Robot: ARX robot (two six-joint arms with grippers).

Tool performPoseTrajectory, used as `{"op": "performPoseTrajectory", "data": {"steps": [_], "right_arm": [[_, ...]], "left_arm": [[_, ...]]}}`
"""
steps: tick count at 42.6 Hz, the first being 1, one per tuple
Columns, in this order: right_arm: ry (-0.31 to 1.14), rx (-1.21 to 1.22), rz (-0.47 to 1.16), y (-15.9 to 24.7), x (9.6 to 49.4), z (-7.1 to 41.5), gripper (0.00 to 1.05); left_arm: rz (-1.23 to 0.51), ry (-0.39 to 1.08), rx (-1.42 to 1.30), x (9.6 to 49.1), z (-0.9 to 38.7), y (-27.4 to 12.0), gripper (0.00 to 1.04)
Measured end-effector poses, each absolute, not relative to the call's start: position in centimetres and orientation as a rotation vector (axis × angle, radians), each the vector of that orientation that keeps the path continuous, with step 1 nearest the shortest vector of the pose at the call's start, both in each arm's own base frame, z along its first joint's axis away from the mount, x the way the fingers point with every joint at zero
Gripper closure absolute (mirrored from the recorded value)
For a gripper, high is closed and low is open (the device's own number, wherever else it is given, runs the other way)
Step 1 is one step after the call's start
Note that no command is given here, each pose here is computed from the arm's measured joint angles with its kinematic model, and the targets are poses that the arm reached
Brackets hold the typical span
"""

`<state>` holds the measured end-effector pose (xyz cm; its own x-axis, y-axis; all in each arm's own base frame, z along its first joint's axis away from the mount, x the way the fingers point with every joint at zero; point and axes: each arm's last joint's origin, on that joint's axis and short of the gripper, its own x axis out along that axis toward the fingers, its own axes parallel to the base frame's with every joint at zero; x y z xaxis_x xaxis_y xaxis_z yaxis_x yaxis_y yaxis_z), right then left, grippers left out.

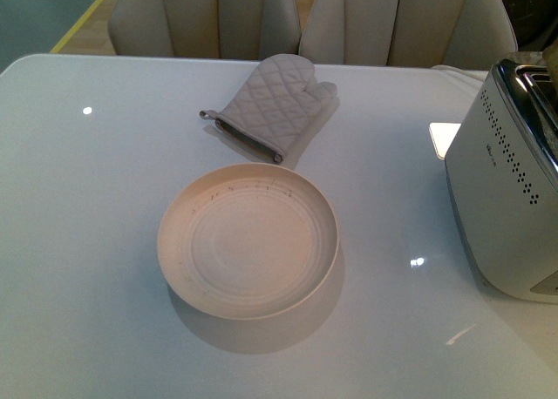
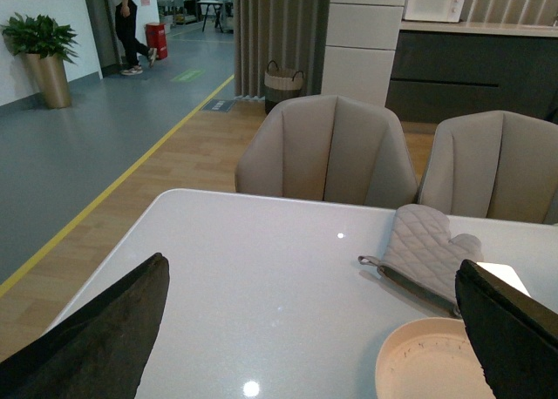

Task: Put bread into toaster

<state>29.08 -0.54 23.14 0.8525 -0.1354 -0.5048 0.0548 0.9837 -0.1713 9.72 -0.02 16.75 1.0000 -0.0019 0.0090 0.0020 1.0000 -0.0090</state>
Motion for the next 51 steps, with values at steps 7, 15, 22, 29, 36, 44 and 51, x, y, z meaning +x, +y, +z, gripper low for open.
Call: {"op": "performPoseTrajectory", "data": {"steps": [7,15,22,29,36,44,51], "right_arm": [[0.606,-0.160,-0.116,-0.2,29.3,21.6,1.02],[0.719,-0.125,-0.098,0.1,30.5,18.2,1.02],[0.718,-0.078,-0.125,-0.1,31.0,17.0,0.74],[0.646,-0.046,-0.138,-0.3,30.0,18.7,0.55],[0.504,-0.025,-0.144,-0.4,27.5,22.2,0.34],[0.047,0.007,-0.015,-0.1,21.6,25.9,0.33],[0.017,0.006,0.000,0.0,19.2,22.5,0.66]], "left_arm": [[-0.002,-0.009,-0.009,9.7,16.7,0.0,0.07],[-0.002,-0.009,-0.009,9.7,16.7,0.0,0.07],[-0.002,-0.009,-0.009,9.7,16.7,0.0,0.07],[-0.002,-0.009,-0.009,9.7,16.7,0.0,0.07],[-0.002,-0.009,-0.009,9.7,16.7,0.0,0.07],[-0.002,-0.009,-0.009,9.7,16.7,0.0,0.07],[-0.002,-0.009,-0.009,9.7,16.7,0.0,0.07]]}}
